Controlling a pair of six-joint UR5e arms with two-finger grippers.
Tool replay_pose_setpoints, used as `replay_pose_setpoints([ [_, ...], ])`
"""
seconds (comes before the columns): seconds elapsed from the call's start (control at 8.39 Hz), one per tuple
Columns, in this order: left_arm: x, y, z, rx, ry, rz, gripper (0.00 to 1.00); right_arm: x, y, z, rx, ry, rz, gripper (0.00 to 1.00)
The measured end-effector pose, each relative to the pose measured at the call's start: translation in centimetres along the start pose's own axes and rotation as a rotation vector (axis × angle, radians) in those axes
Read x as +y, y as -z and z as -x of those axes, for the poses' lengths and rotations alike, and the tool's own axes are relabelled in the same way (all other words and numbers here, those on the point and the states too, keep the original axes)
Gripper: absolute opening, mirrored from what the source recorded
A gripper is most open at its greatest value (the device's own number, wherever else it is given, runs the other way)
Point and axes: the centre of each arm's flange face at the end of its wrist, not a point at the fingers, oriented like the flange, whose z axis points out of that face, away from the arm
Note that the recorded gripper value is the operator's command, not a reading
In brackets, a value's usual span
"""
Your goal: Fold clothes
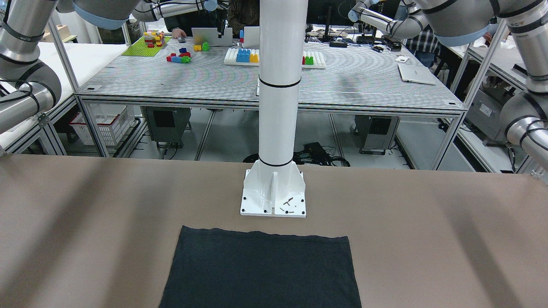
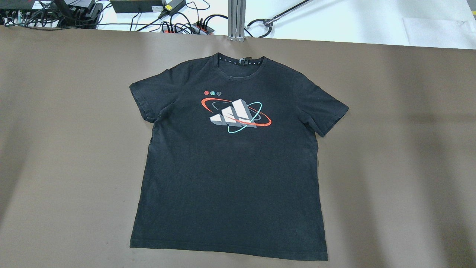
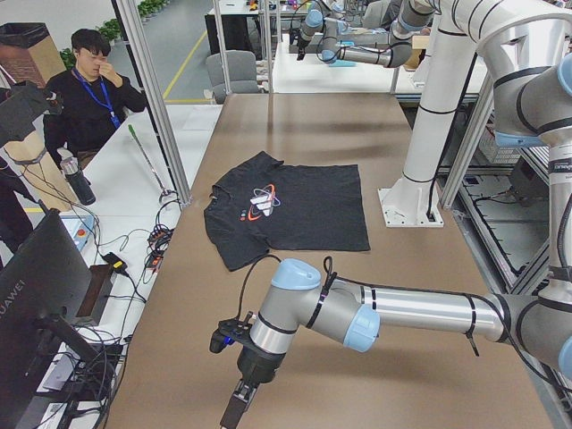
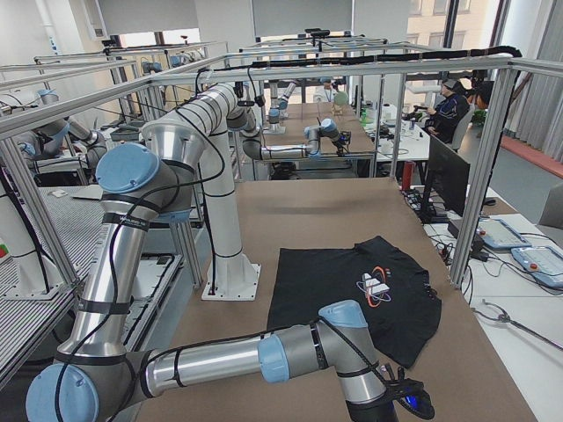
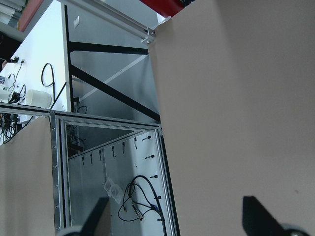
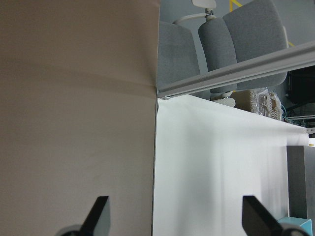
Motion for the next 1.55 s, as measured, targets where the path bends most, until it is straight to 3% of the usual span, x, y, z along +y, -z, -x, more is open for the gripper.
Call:
replay_pose_setpoints([
  [0.24,-2.2,0.8,-0.1,-0.002,0.044,-0.032,0.95,-0.3,0.3,0.1,0.001,0.004,-0.034,0.94],
  [0.48,-5.2,1.4,-1.9,0.032,0.024,-0.065,0.94,-0.8,0.4,0.5,-0.001,0.015,-0.058,0.93],
  [0.83,-12.1,1.5,-7.6,0.189,-0.043,-0.099,0.95,-5.7,-0.4,5.9,-0.050,0.108,-0.077,0.94],
  [1.31,-21.5,2.2,-17.6,0.405,-0.005,-0.080,0.94,-13.2,-1.1,17.6,-0.237,0.005,-0.082,0.94],
  [1.55,-24.0,3.2,-24.4,0.520,0.031,-0.057,0.94,-16.0,-0.1,25.3,-0.317,-0.024,-0.084,0.94],
])
